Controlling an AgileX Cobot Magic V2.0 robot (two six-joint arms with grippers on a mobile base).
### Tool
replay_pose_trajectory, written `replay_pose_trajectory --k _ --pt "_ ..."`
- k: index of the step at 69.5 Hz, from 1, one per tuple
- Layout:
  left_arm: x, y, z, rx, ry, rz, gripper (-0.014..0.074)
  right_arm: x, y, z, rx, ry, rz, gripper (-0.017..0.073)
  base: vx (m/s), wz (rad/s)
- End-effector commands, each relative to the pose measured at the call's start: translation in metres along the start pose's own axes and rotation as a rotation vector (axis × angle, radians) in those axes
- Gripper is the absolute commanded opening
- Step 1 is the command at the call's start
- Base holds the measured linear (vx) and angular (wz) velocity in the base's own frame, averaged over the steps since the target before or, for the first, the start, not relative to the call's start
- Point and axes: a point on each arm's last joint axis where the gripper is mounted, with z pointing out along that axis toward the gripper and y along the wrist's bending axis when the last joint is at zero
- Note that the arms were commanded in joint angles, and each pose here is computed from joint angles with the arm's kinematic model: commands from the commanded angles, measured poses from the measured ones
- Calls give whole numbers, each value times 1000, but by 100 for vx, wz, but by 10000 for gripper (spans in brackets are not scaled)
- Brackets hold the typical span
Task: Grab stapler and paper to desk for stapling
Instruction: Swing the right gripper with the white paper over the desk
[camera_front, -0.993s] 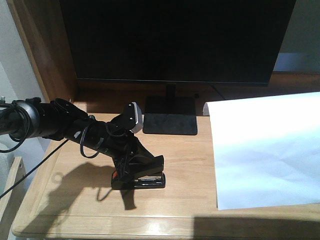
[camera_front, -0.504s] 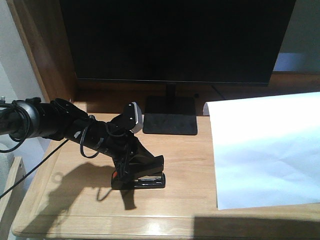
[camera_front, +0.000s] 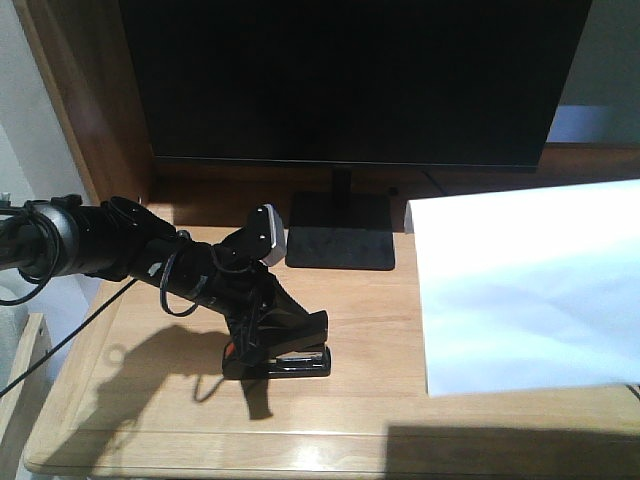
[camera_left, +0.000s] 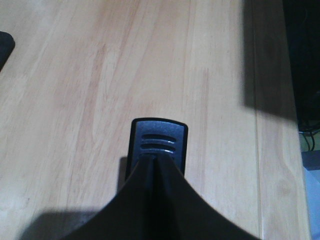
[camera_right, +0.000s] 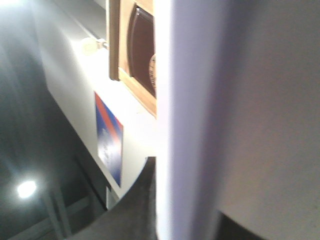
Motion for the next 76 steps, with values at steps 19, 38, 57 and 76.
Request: replay_pose_trajectory --k 19,38,57,76 --pt "-26 -3 -15 -17 -80 19 -6 -6 -5 62 15 124 -94 -6 0 0" --pt "-26 -3 -15 -17 -80 19 -6 3 -52 90 164 212 9 -6 0 0" --pt "-26 -3 -15 -17 -80 19 -6 11 -96 99 292 295 58 -6 0 0" --pt "-26 -3 -15 -17 -80 19 -6 3 -137 83 372 436 185 -6 0 0"
